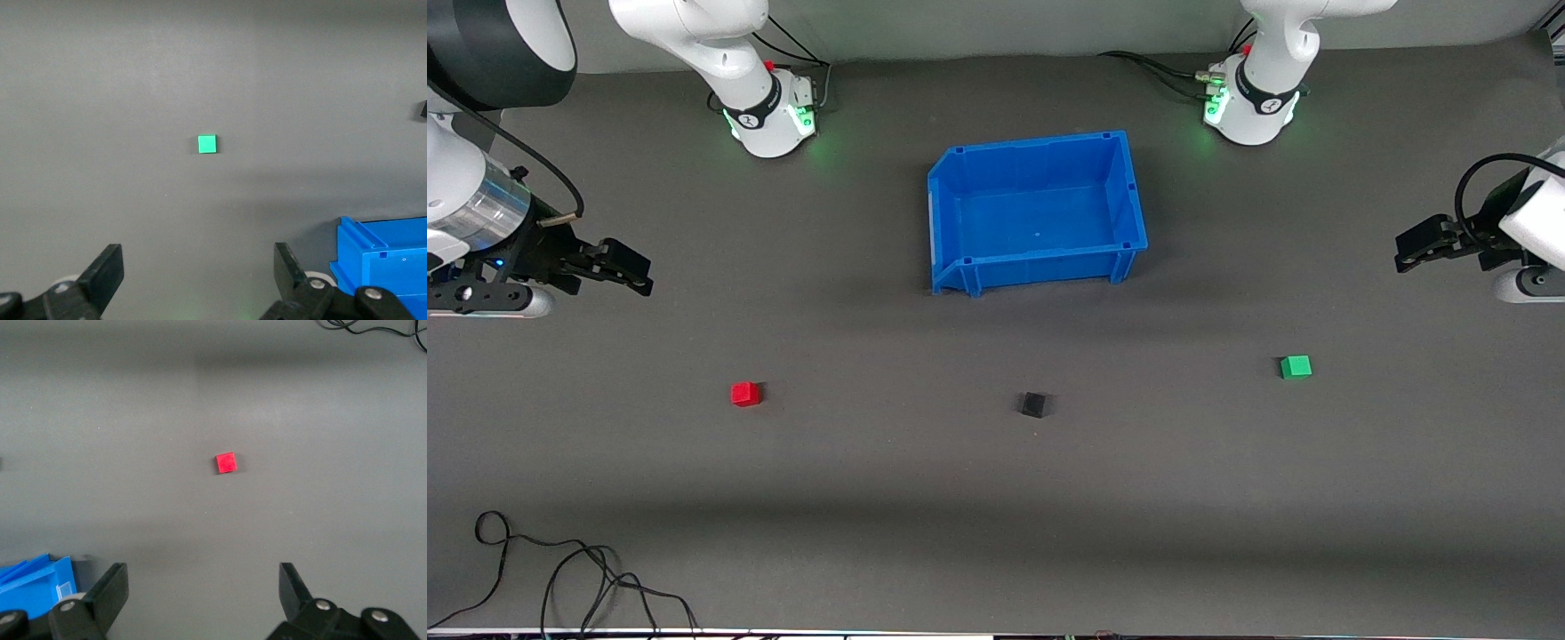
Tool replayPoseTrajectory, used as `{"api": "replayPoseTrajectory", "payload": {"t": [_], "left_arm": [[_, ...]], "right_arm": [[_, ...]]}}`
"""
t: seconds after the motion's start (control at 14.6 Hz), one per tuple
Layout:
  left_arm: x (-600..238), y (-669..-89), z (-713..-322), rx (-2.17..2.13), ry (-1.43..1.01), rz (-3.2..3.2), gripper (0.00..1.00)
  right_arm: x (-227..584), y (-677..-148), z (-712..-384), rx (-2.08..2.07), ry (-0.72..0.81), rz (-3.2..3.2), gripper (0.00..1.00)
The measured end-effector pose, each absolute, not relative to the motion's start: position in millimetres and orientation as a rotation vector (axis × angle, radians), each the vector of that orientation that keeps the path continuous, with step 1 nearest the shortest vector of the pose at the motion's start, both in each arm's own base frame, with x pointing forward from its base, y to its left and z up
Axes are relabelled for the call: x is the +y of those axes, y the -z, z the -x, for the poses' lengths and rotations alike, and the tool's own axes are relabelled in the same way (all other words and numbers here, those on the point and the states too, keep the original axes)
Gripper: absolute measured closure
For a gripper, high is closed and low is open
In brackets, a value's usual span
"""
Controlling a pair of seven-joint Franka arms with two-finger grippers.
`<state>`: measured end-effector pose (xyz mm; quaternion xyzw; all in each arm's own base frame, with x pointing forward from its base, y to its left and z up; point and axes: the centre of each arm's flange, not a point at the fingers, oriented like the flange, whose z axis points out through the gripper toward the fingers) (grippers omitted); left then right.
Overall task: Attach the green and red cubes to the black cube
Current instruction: 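Move the right gripper toward the red cube while the left gripper approaches the green cube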
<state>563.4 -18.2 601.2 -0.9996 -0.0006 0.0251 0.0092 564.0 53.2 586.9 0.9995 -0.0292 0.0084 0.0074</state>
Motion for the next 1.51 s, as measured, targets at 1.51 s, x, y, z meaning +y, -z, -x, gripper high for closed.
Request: {"api": "replayPoseTrajectory", "payload": {"t": [1.51], "left_arm": [[12, -583, -583, -1.715, -0.165, 2.685, 0.0]], "right_arm": [[43, -476, -600, 0.028, 0.112, -3.124, 0.0]]}}
